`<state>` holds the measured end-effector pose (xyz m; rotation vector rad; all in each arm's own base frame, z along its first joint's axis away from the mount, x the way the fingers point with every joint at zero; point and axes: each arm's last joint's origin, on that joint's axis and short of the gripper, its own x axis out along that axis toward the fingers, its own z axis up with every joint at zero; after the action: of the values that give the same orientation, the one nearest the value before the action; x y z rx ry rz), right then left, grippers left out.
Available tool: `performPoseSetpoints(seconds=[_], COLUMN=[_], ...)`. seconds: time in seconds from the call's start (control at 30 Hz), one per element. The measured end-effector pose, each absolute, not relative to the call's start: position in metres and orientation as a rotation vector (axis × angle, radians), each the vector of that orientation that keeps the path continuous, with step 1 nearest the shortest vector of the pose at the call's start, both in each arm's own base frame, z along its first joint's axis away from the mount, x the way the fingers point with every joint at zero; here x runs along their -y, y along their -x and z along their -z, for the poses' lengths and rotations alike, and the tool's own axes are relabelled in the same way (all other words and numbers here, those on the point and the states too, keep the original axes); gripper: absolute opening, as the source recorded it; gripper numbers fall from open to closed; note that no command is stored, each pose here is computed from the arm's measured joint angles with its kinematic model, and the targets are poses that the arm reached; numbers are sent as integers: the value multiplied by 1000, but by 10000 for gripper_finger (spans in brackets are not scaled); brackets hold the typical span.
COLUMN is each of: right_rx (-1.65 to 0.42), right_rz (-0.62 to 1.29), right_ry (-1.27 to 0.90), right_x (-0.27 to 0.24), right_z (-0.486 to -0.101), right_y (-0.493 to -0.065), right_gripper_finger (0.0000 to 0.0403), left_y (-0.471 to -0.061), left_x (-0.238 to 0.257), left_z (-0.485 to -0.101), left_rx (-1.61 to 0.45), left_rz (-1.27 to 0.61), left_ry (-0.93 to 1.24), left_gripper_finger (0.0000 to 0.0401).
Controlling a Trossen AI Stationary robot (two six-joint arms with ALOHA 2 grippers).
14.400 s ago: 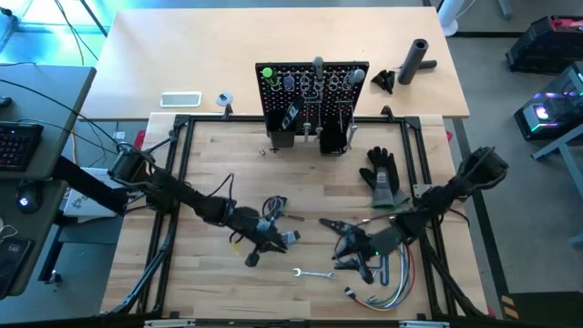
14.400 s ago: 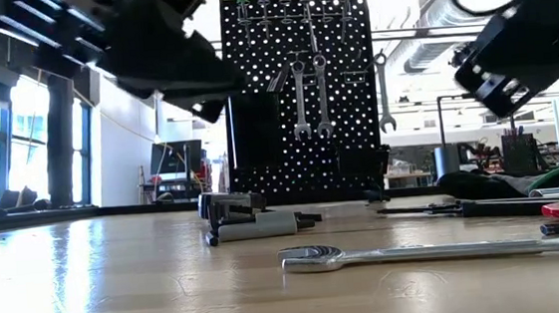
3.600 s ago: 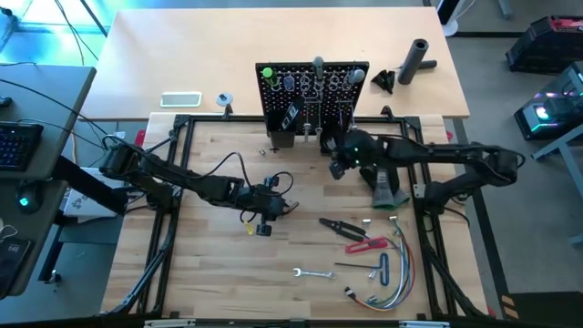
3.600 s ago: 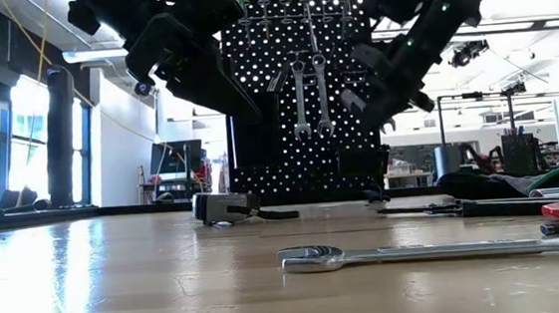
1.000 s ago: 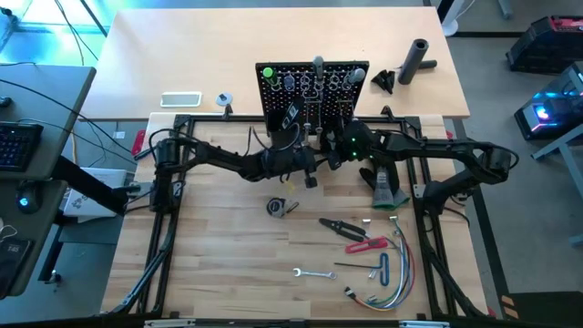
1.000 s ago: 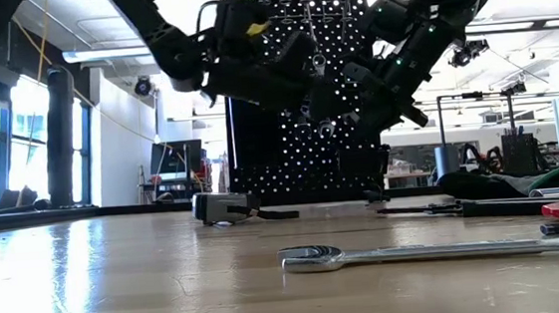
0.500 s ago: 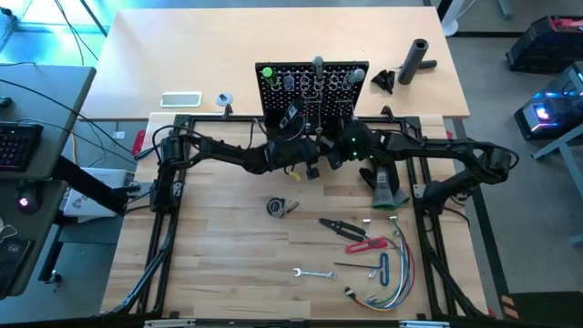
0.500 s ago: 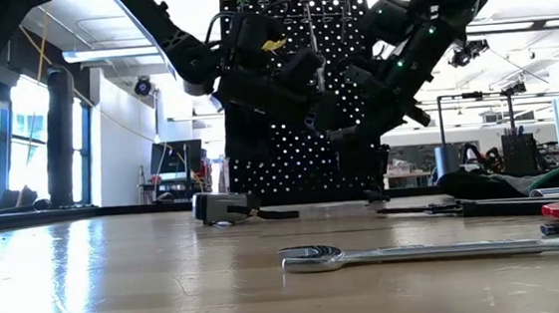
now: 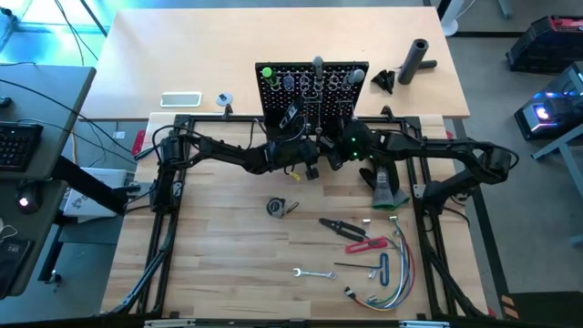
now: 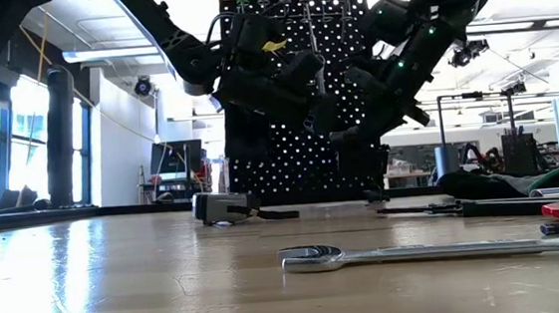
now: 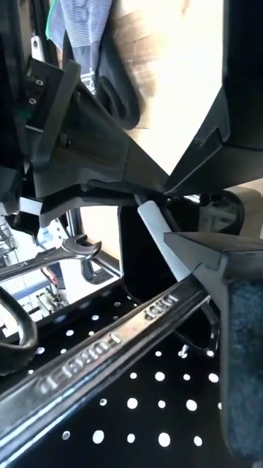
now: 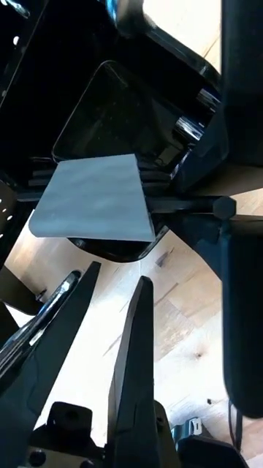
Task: Hang tools onto peg board
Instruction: Put the gray hex keys on the right black bin on the peg board
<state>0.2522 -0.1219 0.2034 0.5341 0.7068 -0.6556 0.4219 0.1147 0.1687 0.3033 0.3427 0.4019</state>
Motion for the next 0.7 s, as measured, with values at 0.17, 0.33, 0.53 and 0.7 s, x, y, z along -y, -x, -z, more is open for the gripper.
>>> performPoseSetpoints(seconds=[0.17, 0.33, 0.53, 0.7], right_rx=[-712, -722, -716, -696], right_rz=[648, 641, 667, 672], right_ry=[-518, -494, -465, -462], right_x=[122, 118, 114, 111], right_z=[-203, -203, -209, -217], right_y=[-252, -254, -251, -246], right_gripper_finger=[26, 27, 61, 89], left_y=[-421, -421, -421, -420], left_x=[-115, -116, -118, -119], left_z=[-168, -167, -167, -167], left_rx=[-354, -357, -358, -359], left_rz=[-401, -403, -407, -410], left_ry=[-303, -303, -302, -301], left_gripper_finger=[85, 85, 85, 85])
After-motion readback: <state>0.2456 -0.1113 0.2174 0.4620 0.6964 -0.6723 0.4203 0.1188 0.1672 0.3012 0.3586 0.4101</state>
